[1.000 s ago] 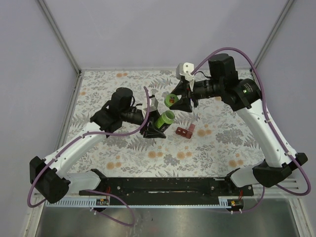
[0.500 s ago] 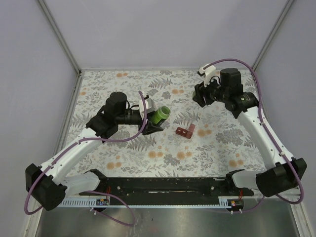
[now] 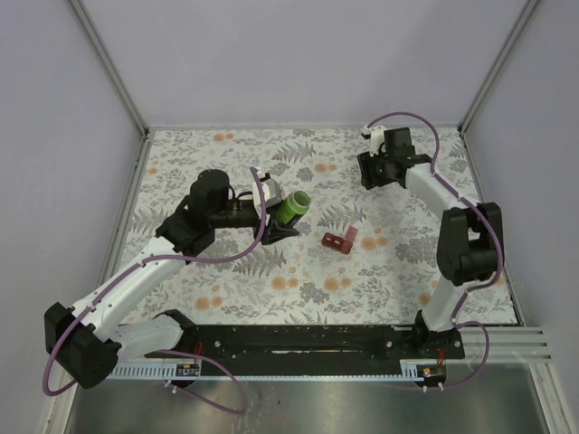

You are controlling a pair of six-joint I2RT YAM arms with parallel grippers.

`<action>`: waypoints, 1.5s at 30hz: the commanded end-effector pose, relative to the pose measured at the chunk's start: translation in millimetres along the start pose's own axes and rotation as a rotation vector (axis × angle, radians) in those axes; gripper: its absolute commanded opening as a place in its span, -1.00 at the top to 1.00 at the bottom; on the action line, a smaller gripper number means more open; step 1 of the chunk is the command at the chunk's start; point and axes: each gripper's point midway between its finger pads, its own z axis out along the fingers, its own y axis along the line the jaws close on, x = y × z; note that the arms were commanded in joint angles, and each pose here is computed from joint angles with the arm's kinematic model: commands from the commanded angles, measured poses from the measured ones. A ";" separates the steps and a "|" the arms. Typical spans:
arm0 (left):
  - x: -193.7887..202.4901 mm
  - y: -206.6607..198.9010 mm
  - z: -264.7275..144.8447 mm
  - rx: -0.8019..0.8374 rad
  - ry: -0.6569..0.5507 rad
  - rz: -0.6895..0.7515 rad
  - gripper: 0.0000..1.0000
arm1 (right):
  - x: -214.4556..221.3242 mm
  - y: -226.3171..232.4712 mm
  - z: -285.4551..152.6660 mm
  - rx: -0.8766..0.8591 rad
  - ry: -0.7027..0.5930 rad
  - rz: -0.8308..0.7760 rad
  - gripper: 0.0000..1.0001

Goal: Sort the pills into containers
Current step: Place the lid of the pill bottle at the center of the board.

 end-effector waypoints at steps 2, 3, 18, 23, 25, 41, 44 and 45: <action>-20.3 3.5 -5.9 -0.033 -0.060 0.067 1.00 | -9.6 -16.5 34.0 0.041 0.022 -0.040 0.42; -19.5 3.0 -6.3 -0.032 -0.056 0.065 1.00 | -6.2 -16.3 37.1 0.036 0.039 -0.042 0.42; -18.3 5.2 -2.2 -0.022 -0.048 0.051 1.00 | 34.5 -25.4 57.0 0.047 0.226 -0.105 0.27; -17.9 4.3 -1.1 -0.014 -0.048 0.048 1.00 | 41.6 -25.3 59.6 0.035 0.256 -0.124 0.24; -17.2 4.8 -1.2 -0.015 -0.046 0.049 1.00 | 43.6 -25.1 61.1 0.029 0.263 -0.135 0.19; -19.0 4.2 -1.1 -0.010 -0.050 0.052 1.00 | 51.4 -27.5 68.0 -0.002 0.380 -0.163 0.05; -20.6 3.3 -1.8 -0.007 -0.054 0.055 1.00 | 50.2 -27.1 67.9 -0.003 0.388 -0.161 0.02; -20.4 2.8 -1.7 -0.007 -0.053 0.055 1.00 | 49.4 -27.8 68.0 0.001 0.386 -0.162 0.01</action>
